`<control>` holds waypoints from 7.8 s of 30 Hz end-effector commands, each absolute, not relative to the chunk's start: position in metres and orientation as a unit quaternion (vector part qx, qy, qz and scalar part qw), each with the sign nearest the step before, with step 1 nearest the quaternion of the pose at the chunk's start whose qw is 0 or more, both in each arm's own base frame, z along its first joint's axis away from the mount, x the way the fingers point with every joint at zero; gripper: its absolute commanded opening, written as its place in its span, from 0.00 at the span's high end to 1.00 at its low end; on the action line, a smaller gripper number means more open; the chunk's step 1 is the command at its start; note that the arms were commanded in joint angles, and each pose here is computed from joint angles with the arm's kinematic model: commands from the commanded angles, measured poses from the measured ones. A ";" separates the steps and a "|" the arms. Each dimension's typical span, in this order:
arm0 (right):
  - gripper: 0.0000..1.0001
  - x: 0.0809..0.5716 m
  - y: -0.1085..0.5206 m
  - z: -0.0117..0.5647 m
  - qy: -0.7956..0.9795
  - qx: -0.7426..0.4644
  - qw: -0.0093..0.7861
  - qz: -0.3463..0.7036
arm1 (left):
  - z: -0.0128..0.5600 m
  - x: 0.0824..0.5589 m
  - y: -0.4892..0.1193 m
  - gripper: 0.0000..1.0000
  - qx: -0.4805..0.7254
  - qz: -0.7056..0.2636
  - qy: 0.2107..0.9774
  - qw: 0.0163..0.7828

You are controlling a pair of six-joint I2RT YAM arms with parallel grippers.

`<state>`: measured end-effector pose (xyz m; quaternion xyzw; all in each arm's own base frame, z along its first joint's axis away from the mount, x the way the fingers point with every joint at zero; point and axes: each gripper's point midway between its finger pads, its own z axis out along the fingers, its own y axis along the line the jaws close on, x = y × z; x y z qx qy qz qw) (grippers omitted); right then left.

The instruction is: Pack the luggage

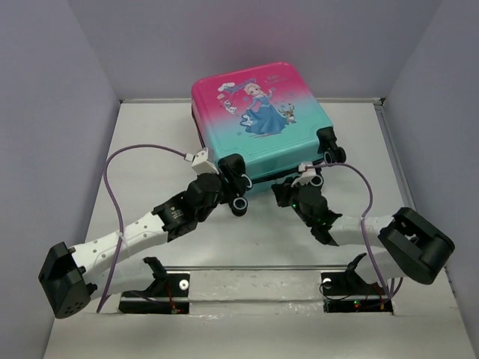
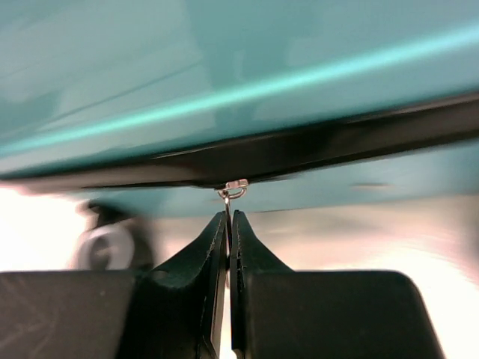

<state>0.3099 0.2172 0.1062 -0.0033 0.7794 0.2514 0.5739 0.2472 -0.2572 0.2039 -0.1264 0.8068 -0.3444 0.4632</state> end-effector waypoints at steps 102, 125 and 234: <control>0.93 0.283 0.333 0.216 0.830 -0.252 0.488 0.101 | 0.142 0.235 -0.238 0.48 -0.086 -0.329 0.781 0.524; 0.93 0.256 0.361 0.237 0.796 -0.280 0.489 0.220 | 0.171 0.259 -0.272 0.54 -0.169 -0.299 0.716 0.608; 0.93 0.281 0.367 0.230 0.800 -0.202 0.546 0.147 | 0.165 0.299 -0.240 0.87 -0.042 -0.270 0.690 0.670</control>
